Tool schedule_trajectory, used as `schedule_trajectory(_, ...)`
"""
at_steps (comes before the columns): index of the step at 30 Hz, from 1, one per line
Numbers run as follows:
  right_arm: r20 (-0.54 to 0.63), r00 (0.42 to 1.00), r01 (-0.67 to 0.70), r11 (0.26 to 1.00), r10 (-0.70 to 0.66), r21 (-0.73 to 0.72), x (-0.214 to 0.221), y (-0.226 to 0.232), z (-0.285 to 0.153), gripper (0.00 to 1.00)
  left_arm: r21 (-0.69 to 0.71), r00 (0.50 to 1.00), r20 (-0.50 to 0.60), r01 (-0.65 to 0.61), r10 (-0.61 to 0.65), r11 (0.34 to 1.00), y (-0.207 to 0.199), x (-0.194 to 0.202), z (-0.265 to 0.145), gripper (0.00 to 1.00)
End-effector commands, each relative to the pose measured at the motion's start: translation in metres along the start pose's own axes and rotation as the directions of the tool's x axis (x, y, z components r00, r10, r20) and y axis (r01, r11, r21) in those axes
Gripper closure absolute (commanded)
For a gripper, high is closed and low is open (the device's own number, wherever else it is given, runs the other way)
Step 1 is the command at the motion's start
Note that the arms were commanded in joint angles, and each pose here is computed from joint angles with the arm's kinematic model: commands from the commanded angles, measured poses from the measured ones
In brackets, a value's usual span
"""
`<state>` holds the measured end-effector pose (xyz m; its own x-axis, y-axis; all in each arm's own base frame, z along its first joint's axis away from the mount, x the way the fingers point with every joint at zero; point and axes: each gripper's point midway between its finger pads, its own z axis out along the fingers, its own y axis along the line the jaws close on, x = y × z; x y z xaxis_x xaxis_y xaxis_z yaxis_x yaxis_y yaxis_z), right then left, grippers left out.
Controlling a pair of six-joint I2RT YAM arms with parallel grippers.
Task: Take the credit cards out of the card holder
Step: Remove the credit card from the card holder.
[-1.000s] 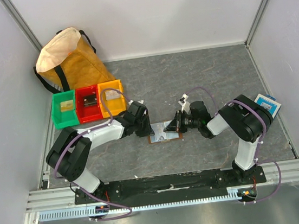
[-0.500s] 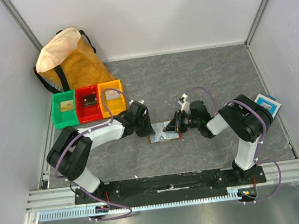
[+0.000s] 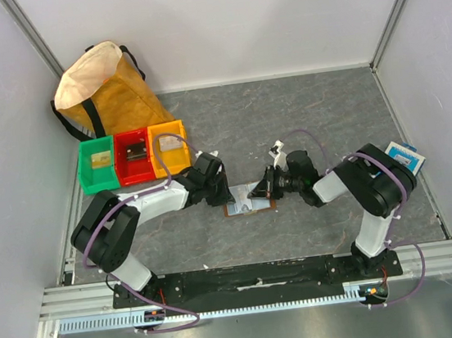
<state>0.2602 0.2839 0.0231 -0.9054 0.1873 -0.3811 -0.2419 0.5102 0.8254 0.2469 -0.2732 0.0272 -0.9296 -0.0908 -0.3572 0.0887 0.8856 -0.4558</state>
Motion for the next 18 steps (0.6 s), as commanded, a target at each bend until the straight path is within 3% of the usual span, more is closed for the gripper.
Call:
schedule_trajectory(1, 0.024, 0.995, 0.099, 0.993, -0.101, 0.069, -0.018, 0.004, -0.01, 1.0, -0.106, 0.997, -0.08, -0.03, 0.021, 0.994, 0.031, 0.029, 0.01, 0.98)
schedule_trajectory(7, 0.006, 0.99, 0.133, 0.957, -0.139, 0.258, -0.026, -0.022, -0.038, 1.0, -0.11, 0.997, -0.072, -0.031, 0.023, 0.993, 0.034, 0.029, 0.008, 0.98)
schedule_trajectory(13, 0.024, 0.98, 0.182, 0.93, -0.2, 0.32, -0.037, -0.014, -0.06, 1.0, -0.068, 0.999, -0.024, -0.041, 0.04, 0.997, 0.021, 0.016, 0.001, 0.98)
schedule_trajectory(18, 0.046, 0.969, 0.221, 0.929, -0.245, 0.297, -0.045, 0.006, -0.07, 1.0, 0.016, 0.994, 0.065, -0.094, 0.093, 0.995, -0.006, -0.013, -0.019, 0.76)
